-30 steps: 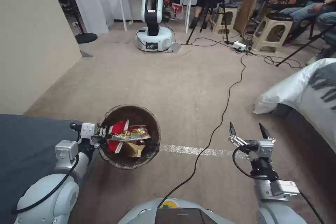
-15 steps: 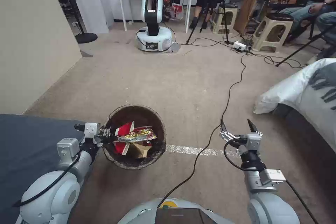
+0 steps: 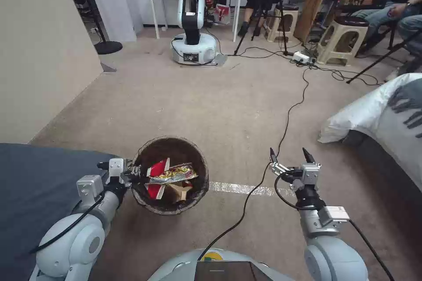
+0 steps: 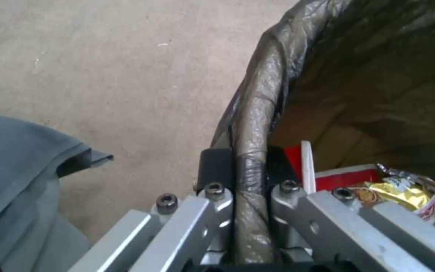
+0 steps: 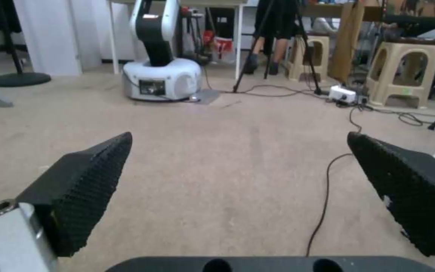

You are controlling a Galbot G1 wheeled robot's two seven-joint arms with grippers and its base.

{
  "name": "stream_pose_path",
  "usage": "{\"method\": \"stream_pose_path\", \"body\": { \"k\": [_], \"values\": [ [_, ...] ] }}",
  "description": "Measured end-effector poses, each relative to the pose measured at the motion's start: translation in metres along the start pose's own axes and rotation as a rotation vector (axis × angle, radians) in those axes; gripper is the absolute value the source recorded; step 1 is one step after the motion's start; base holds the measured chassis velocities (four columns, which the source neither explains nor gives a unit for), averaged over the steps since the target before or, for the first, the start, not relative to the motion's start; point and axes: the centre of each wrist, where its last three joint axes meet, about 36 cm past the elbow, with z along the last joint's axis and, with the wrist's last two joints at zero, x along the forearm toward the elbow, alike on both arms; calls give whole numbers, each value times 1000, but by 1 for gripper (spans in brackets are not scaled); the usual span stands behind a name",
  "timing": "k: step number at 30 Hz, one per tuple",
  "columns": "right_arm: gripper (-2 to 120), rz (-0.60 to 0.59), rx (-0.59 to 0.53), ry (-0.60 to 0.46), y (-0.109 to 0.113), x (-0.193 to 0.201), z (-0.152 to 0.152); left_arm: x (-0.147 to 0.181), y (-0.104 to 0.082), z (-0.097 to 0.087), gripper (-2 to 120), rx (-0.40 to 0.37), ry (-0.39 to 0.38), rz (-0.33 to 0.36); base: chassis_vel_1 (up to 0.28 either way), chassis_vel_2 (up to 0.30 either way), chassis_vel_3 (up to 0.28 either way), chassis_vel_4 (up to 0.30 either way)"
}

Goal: Pick up the trash bin, then pick up the garbage from the floor and place it into the trash bin.

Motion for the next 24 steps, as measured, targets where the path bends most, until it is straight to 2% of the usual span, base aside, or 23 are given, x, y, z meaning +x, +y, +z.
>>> {"method": "stream_pose_path", "body": {
  "k": [15,24],
  "values": [
    [100,11,-2,6,2,-2,-1,-25,3,6,2,19,21,-11,0,0,0,0],
    [100,16,-6,10,4,-5,-2,-49,-7,12,2,3,54,-9,0,0,0,0]
  ]
}}
